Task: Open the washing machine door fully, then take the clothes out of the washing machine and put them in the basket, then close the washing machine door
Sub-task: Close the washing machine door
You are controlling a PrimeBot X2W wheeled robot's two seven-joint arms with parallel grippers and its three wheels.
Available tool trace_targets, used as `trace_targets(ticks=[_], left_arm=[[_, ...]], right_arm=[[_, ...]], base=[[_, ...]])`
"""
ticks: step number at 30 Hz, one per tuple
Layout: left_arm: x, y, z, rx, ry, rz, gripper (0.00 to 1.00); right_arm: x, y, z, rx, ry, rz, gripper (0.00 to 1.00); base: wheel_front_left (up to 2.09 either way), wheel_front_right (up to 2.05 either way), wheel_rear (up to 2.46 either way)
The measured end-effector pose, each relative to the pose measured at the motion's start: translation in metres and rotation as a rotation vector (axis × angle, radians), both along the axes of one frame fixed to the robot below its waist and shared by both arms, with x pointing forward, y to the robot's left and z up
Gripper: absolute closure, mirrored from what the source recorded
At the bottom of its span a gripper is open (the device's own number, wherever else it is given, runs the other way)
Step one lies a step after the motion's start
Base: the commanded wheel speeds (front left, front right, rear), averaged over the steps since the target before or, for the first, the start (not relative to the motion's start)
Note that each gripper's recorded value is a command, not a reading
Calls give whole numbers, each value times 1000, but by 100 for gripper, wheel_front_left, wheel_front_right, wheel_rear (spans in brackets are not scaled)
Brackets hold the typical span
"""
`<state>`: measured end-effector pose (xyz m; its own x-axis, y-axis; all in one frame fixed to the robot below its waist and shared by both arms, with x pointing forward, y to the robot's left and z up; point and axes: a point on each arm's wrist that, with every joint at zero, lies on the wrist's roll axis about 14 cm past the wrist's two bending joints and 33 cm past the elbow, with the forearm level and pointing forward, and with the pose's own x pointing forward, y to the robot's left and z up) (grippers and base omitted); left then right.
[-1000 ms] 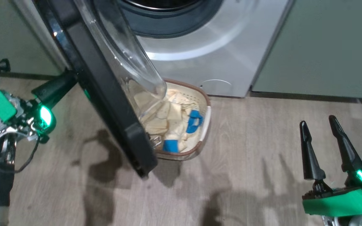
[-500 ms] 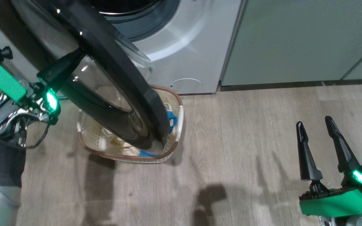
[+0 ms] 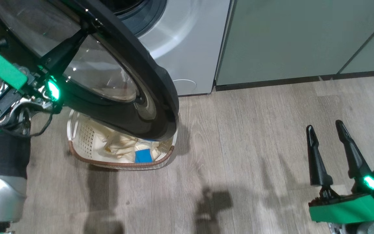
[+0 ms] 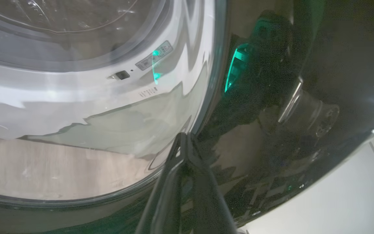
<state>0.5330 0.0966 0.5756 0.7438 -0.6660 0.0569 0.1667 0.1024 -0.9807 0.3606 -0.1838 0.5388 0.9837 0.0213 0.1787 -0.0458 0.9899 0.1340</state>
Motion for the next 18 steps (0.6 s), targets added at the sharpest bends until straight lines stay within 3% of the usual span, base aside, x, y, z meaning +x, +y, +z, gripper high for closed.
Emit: trace_targets(ticks=[7,18], left_arm=[[-1,11,-2,-8,1,31,100],[-18,67,-13,-26,8,215,100]], right_arm=[[5,2,-1,4,2,8,0],[17,4,0,7,-11,22,0]], base=[[0,0,0],[0,0,0]])
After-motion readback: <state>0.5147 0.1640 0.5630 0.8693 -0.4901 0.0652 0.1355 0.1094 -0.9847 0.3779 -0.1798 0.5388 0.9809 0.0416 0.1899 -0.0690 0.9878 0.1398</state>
